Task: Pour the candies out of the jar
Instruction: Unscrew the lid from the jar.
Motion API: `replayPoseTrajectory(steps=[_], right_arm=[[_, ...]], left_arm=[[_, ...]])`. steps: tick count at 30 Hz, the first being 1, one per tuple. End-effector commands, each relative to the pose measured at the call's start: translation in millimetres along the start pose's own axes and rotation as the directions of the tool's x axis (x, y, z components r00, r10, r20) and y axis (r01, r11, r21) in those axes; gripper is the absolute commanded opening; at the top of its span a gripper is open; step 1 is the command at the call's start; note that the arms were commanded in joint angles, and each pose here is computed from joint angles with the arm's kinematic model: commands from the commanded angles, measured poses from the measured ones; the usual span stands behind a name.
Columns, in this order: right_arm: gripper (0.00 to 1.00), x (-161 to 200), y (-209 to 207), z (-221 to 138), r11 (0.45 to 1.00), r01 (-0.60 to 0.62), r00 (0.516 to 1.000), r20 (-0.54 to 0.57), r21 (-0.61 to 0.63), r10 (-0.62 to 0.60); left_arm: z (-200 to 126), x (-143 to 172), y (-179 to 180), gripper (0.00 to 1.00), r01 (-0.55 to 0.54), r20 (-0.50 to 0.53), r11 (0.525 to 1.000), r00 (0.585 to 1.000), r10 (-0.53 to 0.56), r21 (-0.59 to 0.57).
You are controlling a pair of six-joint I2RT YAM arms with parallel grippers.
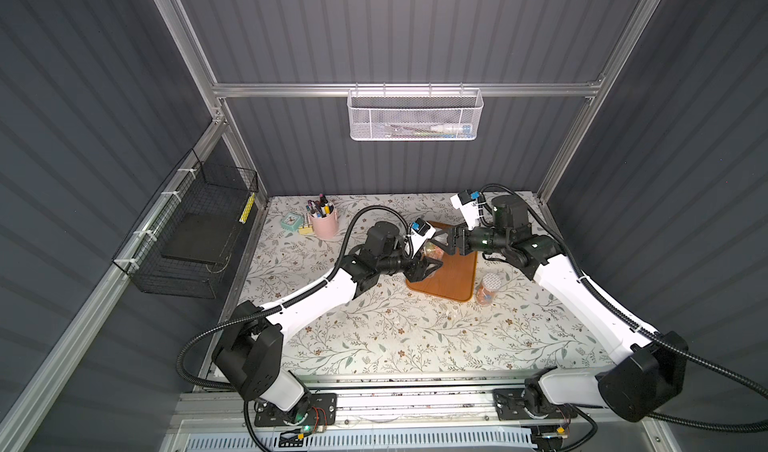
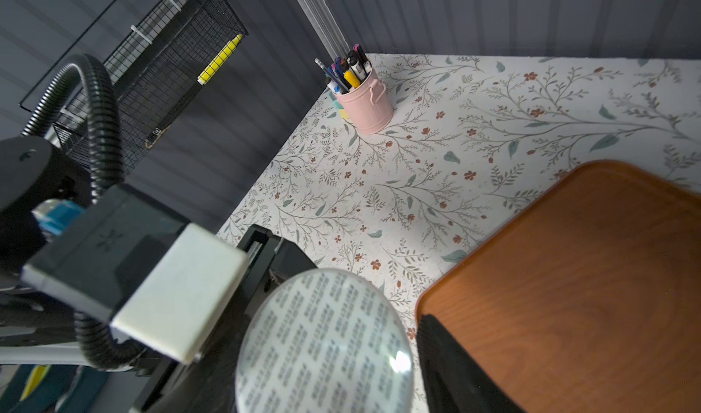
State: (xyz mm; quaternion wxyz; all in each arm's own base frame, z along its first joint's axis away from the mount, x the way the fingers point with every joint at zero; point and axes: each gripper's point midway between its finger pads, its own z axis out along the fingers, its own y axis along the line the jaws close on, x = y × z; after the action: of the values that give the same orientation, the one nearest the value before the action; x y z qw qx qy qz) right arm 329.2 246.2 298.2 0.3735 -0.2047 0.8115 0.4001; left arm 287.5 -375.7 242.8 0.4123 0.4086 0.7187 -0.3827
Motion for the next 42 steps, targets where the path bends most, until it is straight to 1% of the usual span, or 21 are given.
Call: replayPoseTrajectory(steps=[1, 4, 7, 9, 10, 13, 14, 18, 22, 26, 31, 33, 36, 37, 40, 42], right_arm=[[0.62, -13.9, 6.1, -9.5, 0.999, 0.032, 0.999, 0.041, 0.014, -0.033], [0.61, -14.7, 6.5, -12.2, 0.999, 0.046, 0.998, 0.044, 0.023, -0.047], [0.59, -14.2, 7.1, -16.2, 0.995, 0.089, 0.995, 0.042, 0.037, -0.091], [0.54, -12.5, 8.7, -17.9, 0.991, 0.126, 0.991, 0.029, 0.033, -0.127], [0.54, -12.0, 10.3, -18.2, 0.99, 0.14, 0.99, 0.023, 0.026, -0.141], [0.54, -12.3, 16.0, -19.8, 0.981, 0.192, 0.981, 0.019, 0.002, -0.192], [0.54, -6.7, 14.5, -20.0, 0.98, 0.199, 0.98, -0.004, 0.004, -0.199], [0.54, -1.5, 8.3, -21.3, 0.972, 0.232, 0.973, -0.033, 0.037, -0.231], [0.54, 3.4, 7.5, -21.0, 0.968, 0.248, 0.968, -0.046, 0.032, -0.246], [0.54, 8.5, 7.1, -22.1, 0.955, 0.295, 0.953, -0.073, 0.026, -0.293], [0.56, 9.9, 6.0, -21.7, 0.949, 0.315, 0.946, -0.088, 0.026, -0.312], [0.56, 6.5, -0.9, -22.2, 0.965, 0.261, 0.963, -0.081, 0.036, -0.258], [0.52, 1.2, -6.7, -21.1, 0.995, 0.103, 0.992, -0.071, -0.006, -0.104], [0.51, 2.6, -7.5, -18.9, 0.998, 0.063, 0.995, -0.077, -0.011, -0.064], [0.51, 2.6, -6.9, -13.3, 0.997, -0.067, 0.997, -0.046, -0.038, 0.066], [0.52, 0.1, -6.8, -13.4, 0.992, -0.116, 0.993, -0.021, -0.042, 0.115]], left_arm=[[-5.6, -13.7, -12.2, 0.0, -0.032, 0.036, 0.999, 0.999, 0.031, 0.042], [-5.1, -13.0, -14.2, 0.0, -0.034, 0.03, 0.998, 0.999, 0.032, 0.055], [-4.2, -9.5, -23.3, 0.0, -0.03, 0.014, 0.993, 0.999, 0.029, 0.113], [-4.0, -5.4, -27.4, 0.0, -0.027, -0.005, 0.989, 1.0, 0.028, 0.143], [-3.7, -3.4, -29.5, 0.0, -0.024, -0.013, 0.987, 1.0, 0.027, 0.156], [-5.2, -2.9, -37.6, 0.0, -0.025, -0.018, 0.979, 0.999, 0.029, 0.202], [-5.7, -2.8, -39.6, 0.0, -0.025, -0.018, 0.977, 0.999, 0.029, 0.213], [-6.3, -5.0, -41.6, 0.0, -0.031, -0.008, 0.974, 0.999, 0.034, 0.226], [-4.5, -5.3, -45.3, 0.0, -0.033, -0.008, 0.967, 0.999, 0.036, 0.254], [-5.6, -4.7, -52.9, 0.0, -0.039, -0.011, 0.951, 0.999, 0.044, 0.307], [-6.6, -2.4, -53.9, 0.0, -0.045, -0.016, 0.949, 0.998, 0.053, 0.312], [-6.8, -2.3, -52.1, 0.0, -0.047, -0.018, 0.952, 0.998, 0.055, 0.301], [-7.5, -2.0, -47.1, 0.0, -0.055, -0.018, 0.962, 0.998, 0.062, 0.267], [-8.4, -2.4, -46.5, 0.0, -0.061, -0.016, 0.964, 0.998, 0.067, 0.258], [-8.6, -3.2, -39.5, 0.0, -0.08, -0.015, 0.975, 0.996, 0.085, 0.207], [-7.8, -2.5, -34.7, 0.0, -0.082, -0.02, 0.98, 0.996, 0.087, 0.181]])
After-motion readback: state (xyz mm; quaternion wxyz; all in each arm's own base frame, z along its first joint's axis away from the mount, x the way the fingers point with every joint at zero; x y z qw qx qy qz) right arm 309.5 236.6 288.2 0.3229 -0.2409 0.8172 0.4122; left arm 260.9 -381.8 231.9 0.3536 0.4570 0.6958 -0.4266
